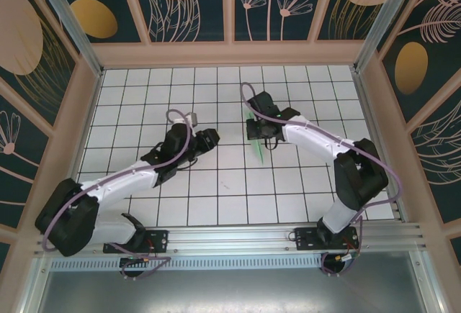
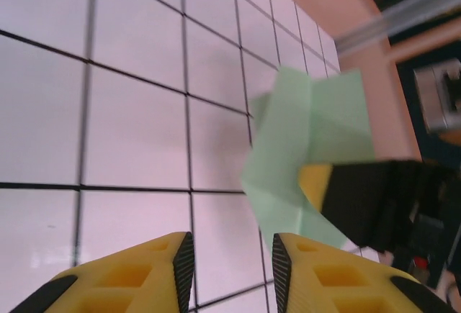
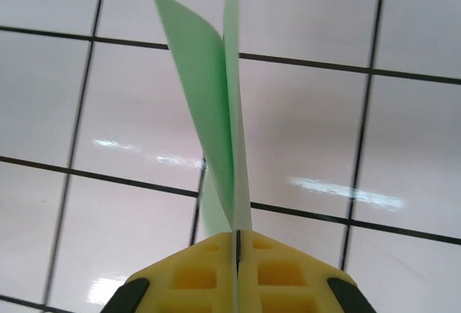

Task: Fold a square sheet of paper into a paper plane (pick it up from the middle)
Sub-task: Turn over the paper at the center of the table.

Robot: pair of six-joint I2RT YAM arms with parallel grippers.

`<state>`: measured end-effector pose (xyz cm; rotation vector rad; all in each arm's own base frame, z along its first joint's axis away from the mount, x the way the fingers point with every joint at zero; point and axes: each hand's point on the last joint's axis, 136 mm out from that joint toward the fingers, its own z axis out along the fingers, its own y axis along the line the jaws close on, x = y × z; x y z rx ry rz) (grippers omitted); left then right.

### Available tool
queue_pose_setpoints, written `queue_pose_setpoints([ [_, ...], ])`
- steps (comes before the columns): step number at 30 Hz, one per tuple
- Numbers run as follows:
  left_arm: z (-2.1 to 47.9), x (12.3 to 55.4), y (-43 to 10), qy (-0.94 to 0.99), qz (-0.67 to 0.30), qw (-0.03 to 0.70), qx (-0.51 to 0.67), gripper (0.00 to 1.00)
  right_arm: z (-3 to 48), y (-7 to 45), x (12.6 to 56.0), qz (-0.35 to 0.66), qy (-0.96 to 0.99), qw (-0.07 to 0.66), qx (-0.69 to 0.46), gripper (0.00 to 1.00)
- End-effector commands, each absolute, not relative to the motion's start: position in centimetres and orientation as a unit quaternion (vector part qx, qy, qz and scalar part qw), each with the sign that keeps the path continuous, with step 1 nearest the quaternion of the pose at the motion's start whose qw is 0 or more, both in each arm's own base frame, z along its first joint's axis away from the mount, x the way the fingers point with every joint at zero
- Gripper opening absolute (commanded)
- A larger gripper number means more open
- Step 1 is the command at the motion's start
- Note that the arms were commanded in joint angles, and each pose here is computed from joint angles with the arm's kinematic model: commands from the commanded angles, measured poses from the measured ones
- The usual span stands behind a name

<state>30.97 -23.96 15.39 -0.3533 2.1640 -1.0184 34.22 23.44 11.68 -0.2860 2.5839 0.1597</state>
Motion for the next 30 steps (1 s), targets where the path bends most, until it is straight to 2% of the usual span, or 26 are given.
queue_pose_setpoints([
  [1,13.1,30.9,-19.0,0.841,-0.334,0.371,-0.208,0.38,10.0,19.3,32.5,-0.145,0.948,0.24,-0.152,0.0],
  [6,13.5,30.1,-14.6,0.828,-0.298,0.401,-0.256,0.38,7.8,23.1,31.0,-0.211,0.923,0.234,-0.221,0.0],
  [9,14.1,29.4,-12.4,0.816,-0.276,0.422,-0.281,0.37,5.7,25.9,29.6,-0.215,0.919,0.215,-0.25,0.0],
  [15,15.5,27.9,-9.7,0.795,-0.261,0.455,-0.304,0.37,3.9,30.7,27.2,-0.159,0.931,0.209,-0.253,0.16],
  [21,15.5,27.7,-10.5,0.798,-0.28,0.449,-0.288,0.37,3.9,32.1,26.2,-0.1,0.949,0.197,-0.226,0.34],
  [26,14.8,28.1,-12.1,0.807,-0.302,0.43,-0.269,0.35,4.2,32.0,25.3,-0.07,0.954,0.195,-0.218,0.44],
  [30,14.4,28.3,-13.1,0.813,-0.313,0.418,-0.257,0.34,4.7,31.9,24.6,-0.067,0.945,0.206,-0.244,0.48],
])
